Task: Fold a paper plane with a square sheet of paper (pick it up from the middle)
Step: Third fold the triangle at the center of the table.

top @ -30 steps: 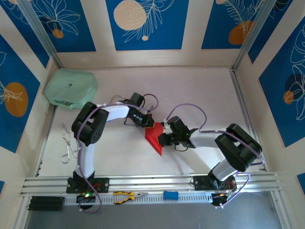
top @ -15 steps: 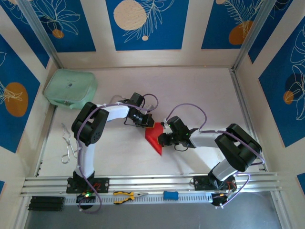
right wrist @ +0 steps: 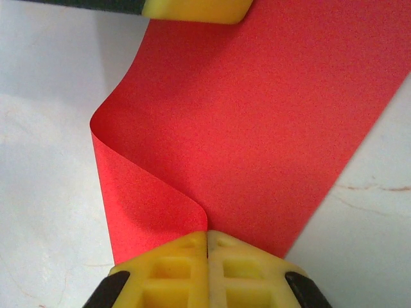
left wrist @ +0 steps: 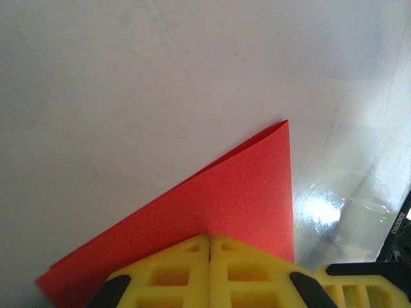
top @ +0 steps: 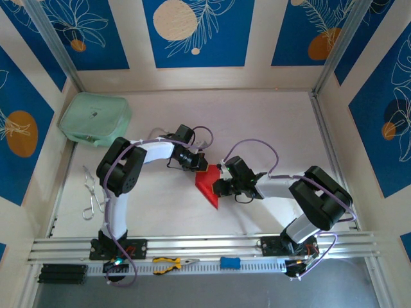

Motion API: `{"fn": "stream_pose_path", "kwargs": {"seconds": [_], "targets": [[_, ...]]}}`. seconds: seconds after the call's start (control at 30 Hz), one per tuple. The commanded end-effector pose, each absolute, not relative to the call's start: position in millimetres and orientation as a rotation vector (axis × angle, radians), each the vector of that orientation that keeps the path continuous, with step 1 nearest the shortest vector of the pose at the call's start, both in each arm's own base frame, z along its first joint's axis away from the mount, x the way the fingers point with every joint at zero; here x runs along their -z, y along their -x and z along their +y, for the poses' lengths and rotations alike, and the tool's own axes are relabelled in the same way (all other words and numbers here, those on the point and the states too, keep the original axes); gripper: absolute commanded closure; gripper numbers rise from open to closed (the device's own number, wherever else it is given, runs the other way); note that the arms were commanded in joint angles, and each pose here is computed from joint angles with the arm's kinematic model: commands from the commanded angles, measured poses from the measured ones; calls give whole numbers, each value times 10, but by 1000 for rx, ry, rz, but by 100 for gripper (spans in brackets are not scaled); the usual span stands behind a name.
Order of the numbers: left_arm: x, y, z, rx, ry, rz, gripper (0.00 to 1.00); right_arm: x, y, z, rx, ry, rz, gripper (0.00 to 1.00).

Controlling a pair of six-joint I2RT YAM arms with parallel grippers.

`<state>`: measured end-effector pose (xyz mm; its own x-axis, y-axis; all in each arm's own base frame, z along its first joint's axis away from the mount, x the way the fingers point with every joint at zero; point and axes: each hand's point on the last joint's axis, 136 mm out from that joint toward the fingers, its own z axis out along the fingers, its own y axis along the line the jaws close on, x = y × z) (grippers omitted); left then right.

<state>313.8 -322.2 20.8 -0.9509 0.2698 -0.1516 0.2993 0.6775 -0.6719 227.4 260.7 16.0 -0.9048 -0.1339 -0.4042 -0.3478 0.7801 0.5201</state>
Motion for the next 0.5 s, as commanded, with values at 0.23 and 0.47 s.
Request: {"fn": "stream_pose_path", "kwargs": {"seconds": [0.23,0.47], "targets": [[-138,-3070,-3108,1049,-485,2907,92,20,-2240,2490,-794,328,2682,100],[-277,-3160,-3154,1051,-486,2872,91,70,-2218,2481,-797,321,2693,100]]}}
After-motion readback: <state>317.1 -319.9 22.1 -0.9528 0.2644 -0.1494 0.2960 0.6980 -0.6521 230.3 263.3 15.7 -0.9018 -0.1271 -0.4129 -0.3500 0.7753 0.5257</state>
